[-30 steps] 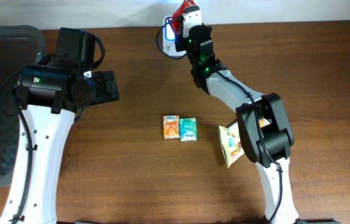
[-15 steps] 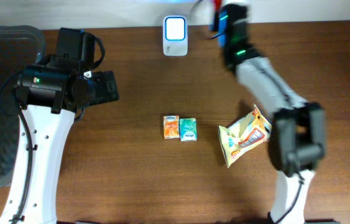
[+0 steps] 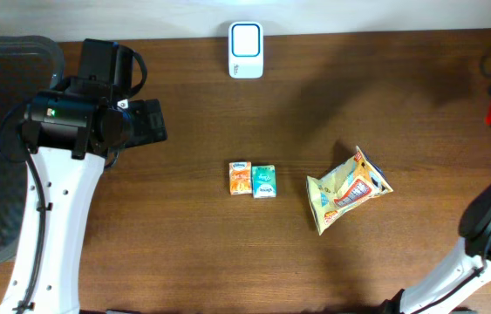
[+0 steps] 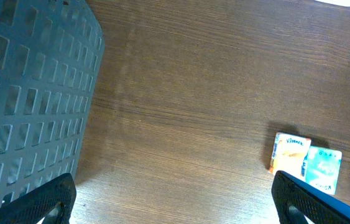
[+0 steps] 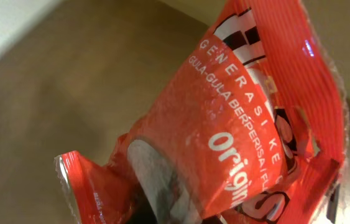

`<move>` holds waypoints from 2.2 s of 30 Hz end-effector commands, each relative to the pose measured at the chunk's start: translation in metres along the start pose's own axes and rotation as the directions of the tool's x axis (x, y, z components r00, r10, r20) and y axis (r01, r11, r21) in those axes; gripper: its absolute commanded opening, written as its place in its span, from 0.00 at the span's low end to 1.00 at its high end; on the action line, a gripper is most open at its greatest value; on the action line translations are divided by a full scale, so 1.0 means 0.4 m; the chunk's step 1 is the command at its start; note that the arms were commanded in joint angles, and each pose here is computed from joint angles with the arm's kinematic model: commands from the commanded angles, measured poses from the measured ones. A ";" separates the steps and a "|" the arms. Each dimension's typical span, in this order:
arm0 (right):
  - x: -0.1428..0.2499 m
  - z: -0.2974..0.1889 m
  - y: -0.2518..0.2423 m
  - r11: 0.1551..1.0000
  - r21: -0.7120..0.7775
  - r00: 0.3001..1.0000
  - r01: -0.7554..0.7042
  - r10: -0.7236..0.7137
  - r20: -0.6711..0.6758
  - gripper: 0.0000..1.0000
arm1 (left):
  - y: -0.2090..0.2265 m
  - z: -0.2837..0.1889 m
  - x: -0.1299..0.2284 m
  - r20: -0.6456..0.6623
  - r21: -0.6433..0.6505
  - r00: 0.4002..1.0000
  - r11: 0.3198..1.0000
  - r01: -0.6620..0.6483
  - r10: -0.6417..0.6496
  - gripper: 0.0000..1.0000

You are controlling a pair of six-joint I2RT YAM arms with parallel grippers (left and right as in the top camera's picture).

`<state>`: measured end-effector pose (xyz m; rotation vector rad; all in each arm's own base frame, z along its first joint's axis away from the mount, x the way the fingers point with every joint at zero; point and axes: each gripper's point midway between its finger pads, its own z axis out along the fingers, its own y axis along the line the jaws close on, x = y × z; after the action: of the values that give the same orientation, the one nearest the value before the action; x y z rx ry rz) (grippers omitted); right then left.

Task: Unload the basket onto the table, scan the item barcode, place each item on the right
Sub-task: 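Carry the red bag to the right table edge and drop it, then return the right gripper to the pile and grasp the green box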

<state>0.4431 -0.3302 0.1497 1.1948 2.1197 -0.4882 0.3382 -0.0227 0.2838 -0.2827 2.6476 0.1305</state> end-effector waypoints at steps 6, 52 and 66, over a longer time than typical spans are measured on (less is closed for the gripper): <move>0.066 0.162 -0.181 0.990 0.117 0.990 -0.079 0.092 -0.111 0.45 | 0.008 0.003 -0.002 0.003 -0.015 1.000 1.000 0.012 -0.012 0.99; 0.995 -0.519 0.129 0.977 -0.164 0.523 0.134 -0.211 -0.826 0.24 | 0.008 0.003 -0.002 0.003 -0.015 1.000 1.000 0.012 -0.012 0.99; 0.975 -0.578 0.382 0.856 -0.505 0.658 0.111 -0.444 -0.608 0.18 | 0.008 0.003 -0.002 0.003 -0.015 1.000 1.000 0.012 -0.012 0.99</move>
<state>0.3178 0.1307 0.0170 1.0103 2.9392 0.3956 0.3383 -0.0227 0.2838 -0.2827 2.6472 0.1303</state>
